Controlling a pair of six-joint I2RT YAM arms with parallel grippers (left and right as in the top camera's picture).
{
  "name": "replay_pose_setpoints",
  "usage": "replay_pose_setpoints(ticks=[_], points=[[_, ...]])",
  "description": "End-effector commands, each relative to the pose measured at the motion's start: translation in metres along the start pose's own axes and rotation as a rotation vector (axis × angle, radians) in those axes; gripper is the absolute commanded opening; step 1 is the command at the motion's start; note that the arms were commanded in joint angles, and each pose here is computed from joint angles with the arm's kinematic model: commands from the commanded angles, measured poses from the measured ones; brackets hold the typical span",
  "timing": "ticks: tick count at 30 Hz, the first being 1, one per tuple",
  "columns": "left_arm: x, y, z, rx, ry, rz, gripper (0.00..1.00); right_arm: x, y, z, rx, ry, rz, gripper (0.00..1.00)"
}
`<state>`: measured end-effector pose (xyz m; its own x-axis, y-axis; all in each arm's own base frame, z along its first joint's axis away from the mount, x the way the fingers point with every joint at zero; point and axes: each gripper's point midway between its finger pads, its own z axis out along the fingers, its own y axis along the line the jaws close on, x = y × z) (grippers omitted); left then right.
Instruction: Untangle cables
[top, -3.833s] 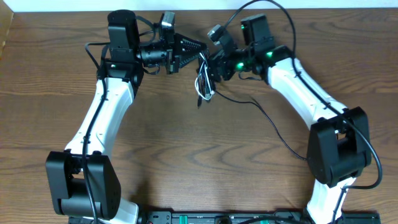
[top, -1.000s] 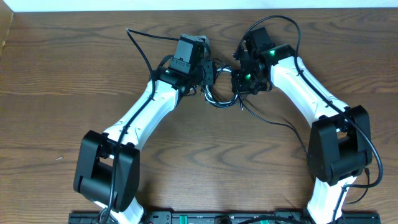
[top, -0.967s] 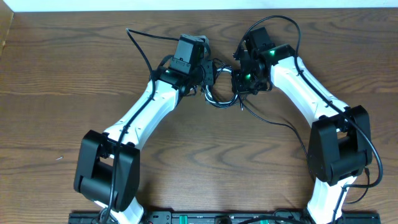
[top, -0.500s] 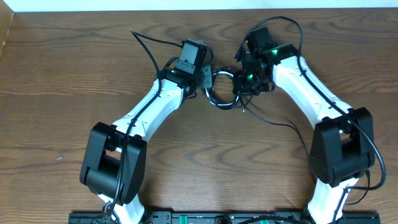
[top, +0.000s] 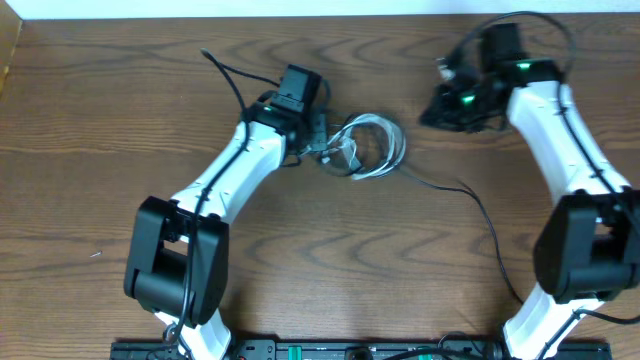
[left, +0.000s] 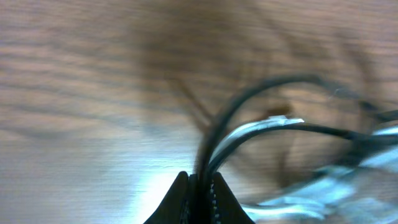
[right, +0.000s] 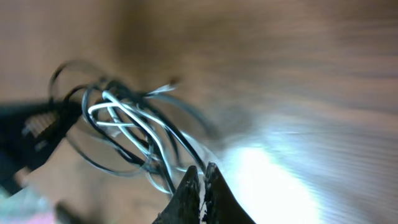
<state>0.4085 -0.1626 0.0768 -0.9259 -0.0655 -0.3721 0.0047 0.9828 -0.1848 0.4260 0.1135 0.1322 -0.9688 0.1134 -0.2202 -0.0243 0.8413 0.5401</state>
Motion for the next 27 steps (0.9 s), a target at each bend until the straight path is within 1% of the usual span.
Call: replay_pose_setpoints(ticks=[1,3,6,7,9,10,13,14,16,17,22,25,27], points=[[-0.002,0.024,-0.006,-0.028,0.02,0.022,0.08,-0.026,-0.036,-0.037,0.07,-0.126,0.035,0.01],[0.006,0.01,-0.007,0.054,0.059,0.094,0.07,-0.032,-0.041,-0.044,0.045,-0.152,0.046,0.01],[0.017,-0.03,-0.016,0.304,0.097,0.23,0.07,-0.036,-0.045,-0.048,0.032,-0.167,0.055,0.01],[0.018,-0.044,-0.021,0.39,0.098,0.259,0.08,-0.035,-0.043,-0.048,0.021,-0.164,0.041,0.01],[0.018,-0.063,-0.03,0.508,0.09,0.28,0.08,-0.033,-0.029,-0.046,-0.041,-0.15,-0.019,0.03],[0.016,-0.073,-0.036,0.571,0.081,0.287,0.07,-0.03,-0.018,-0.044,-0.085,-0.139,-0.052,0.07],[0.01,-0.097,-0.054,0.736,0.043,0.315,0.07,-0.023,0.004,-0.036,-0.139,-0.11,-0.095,0.26],[0.007,-0.102,-0.058,0.766,0.032,0.313,0.07,-0.021,0.011,-0.034,-0.156,-0.101,-0.105,0.33],[-0.001,-0.107,-0.063,0.785,0.014,0.269,0.07,-0.015,0.028,-0.029,-0.197,-0.077,-0.116,0.42],[-0.006,-0.109,-0.064,0.79,0.003,0.246,0.07,-0.013,0.034,-0.026,-0.205,-0.066,-0.115,0.43],[-0.026,-0.116,-0.071,0.814,-0.046,0.161,0.07,0.001,0.06,-0.011,-0.221,-0.008,-0.061,0.48],[-0.04,-0.113,-0.07,0.776,-0.077,0.07,0.07,0.008,0.068,0.002,-0.183,0.021,0.007,0.48],[-0.047,-0.109,-0.071,0.744,-0.098,0.037,0.08,0.011,0.07,0.01,-0.153,0.028,0.035,0.48]])
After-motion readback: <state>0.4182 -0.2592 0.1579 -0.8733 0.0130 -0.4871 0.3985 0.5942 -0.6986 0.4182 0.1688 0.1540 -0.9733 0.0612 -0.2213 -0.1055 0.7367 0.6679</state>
